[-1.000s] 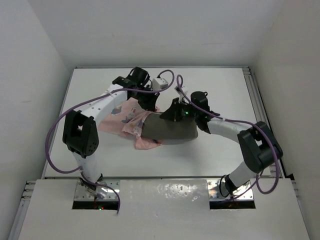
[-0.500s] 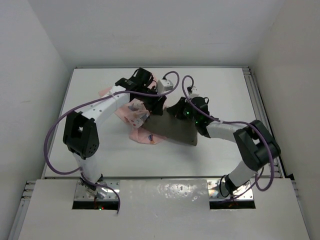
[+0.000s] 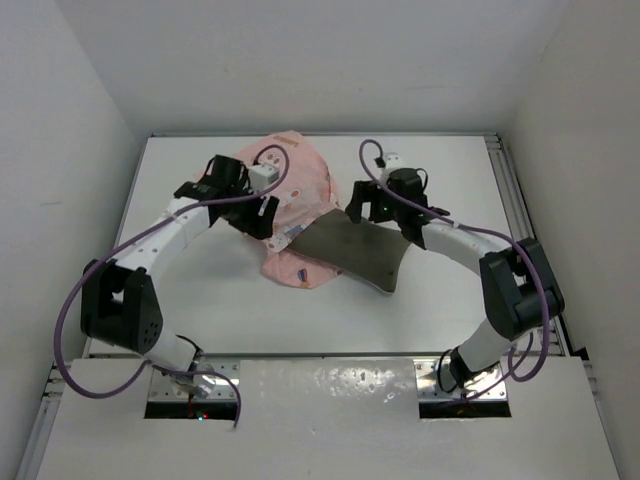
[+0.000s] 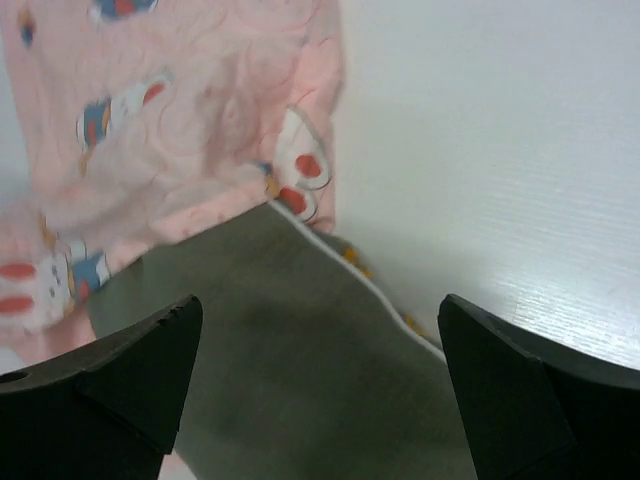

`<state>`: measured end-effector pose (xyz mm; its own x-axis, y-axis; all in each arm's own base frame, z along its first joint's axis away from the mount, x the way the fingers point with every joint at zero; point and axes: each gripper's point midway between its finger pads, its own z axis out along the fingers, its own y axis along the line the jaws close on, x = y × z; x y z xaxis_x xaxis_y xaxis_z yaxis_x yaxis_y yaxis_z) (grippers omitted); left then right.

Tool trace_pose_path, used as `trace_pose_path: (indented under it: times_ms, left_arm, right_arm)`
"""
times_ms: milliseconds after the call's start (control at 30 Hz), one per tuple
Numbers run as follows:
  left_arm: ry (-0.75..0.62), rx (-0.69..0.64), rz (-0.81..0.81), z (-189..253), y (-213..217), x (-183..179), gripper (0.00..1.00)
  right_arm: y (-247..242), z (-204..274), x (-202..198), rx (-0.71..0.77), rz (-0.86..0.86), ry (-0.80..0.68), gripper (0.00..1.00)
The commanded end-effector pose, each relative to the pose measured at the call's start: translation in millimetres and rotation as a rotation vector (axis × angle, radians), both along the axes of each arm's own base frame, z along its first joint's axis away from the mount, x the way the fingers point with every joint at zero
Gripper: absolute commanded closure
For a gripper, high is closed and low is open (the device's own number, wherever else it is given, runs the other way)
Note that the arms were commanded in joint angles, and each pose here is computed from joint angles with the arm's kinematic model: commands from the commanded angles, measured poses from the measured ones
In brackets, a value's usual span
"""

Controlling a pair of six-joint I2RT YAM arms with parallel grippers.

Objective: Put the pillow into the pillowcase

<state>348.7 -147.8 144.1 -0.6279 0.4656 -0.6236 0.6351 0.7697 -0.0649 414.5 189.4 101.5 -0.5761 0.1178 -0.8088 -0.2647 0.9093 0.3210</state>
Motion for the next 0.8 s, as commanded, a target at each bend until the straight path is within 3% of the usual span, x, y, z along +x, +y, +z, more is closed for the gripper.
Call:
trace_pose_path:
  times_ms: [0, 33, 67, 100, 133, 167, 200, 233, 300, 400, 500, 567, 600, 667, 700, 733, 767]
  left_arm:
    - [0.029, -0.028, 0.066, -10.6, 11.5, -19.8, 0.38]
    - [0.068, -0.048, 0.052, -24.6, 8.6, -30.1, 0.54]
    - [0.08, -0.062, 0.051, -30.3, 6.6, -33.2, 0.67]
    - [0.094, -0.068, 0.057, -38.0, 6.5, -36.0, 0.75]
    - [0.12, -0.056, 0.068, -51.7, 9.8, -42.9, 0.75]
    - [0.099, -0.064, 0.069, -56.0, 8.5, -38.8, 0.7]
    - [0.093, -0.069, 0.075, -60.3, 8.6, -38.1, 0.47]
    - [0.113, -0.082, 0.081, -69.8, 7.6, -44.2, 0.36]
    - [0.099, -0.128, 0.062, -72.7, -3.0, -41.9, 0.22]
    - [0.088, -0.118, 0.075, -88.2, -6.9, -41.9, 0.12]
    - [0.087, -0.086, 0.11, -105.0, -0.6, -42.3, 0.11]
    - [0.085, -0.096, 0.112, -112.6, -1.7, -43.3, 0.18]
    - [0.094, -0.108, 0.105, -115.5, -4.0, -44.7, 0.33]
    - [0.087, -0.148, 0.079, -112.1, -12.0, -43.3, 0.48]
    - [0.076, -0.154, 0.058, -110.2, -15.1, -42.0, 0.63]
    - [0.062, -0.156, 0.051, -107.9, -16.4, -39.1, 0.73]
    - [0.045, -0.151, 0.037, -104.7, -17.6, -37.3, 0.96]
  right_arm:
    - [30.0, 9.9, -20.2, -0.197, 0.261, -0.051, 0.05]
    - [34.6, 9.9, -23.3, -0.248, 0.317, -0.048, 0.37]
    - [36.6, 3.7, -29.9, -0.274, 0.345, -0.018, 0.53]
    - [44.8, -3.8, -35.6, -0.287, 0.379, 0.003, 0.58]
    - [46.6, -7.5, -38.5, -0.296, 0.395, 0.015, 0.52]
    - [51.5, -10.6, -43.4, -0.297, 0.424, 0.03, 0.24]
    - [56.3, -13.6, -46.9, -0.305, 0.442, 0.038, 0.08]
    - [58.6, -20.6, -48.4, -0.316, 0.448, 0.054, 0.01]
    - [65.3, -27.5, -50.8, -0.335, 0.459, 0.068, 0.01]
    - [70.2, -48.8, -47.6, -0.368, 0.423, 0.112, 0.01]
    - [74.8, -59.3, -44.6, -0.385, 0.378, 0.133, 0.01]
    - [82.9, -67.8, -40.8, -0.386, 0.369, 0.131, 0.02]
    - [88.5, -70.1, -42.5, -0.376, 0.374, 0.136, 0.08]
    - [99.8, -73.1, -45.6, -0.329, 0.388, 0.162, 0.35]
    - [100.7, -71.0, -44.3, -0.286, 0.35, 0.18, 0.75]
    - [105.0, -67.3, -43.5, -0.243, 0.345, 0.175, 0.91]
    - [104.4, -57.3, -38.4, -0.202, 0.328, 0.159, 1.0]
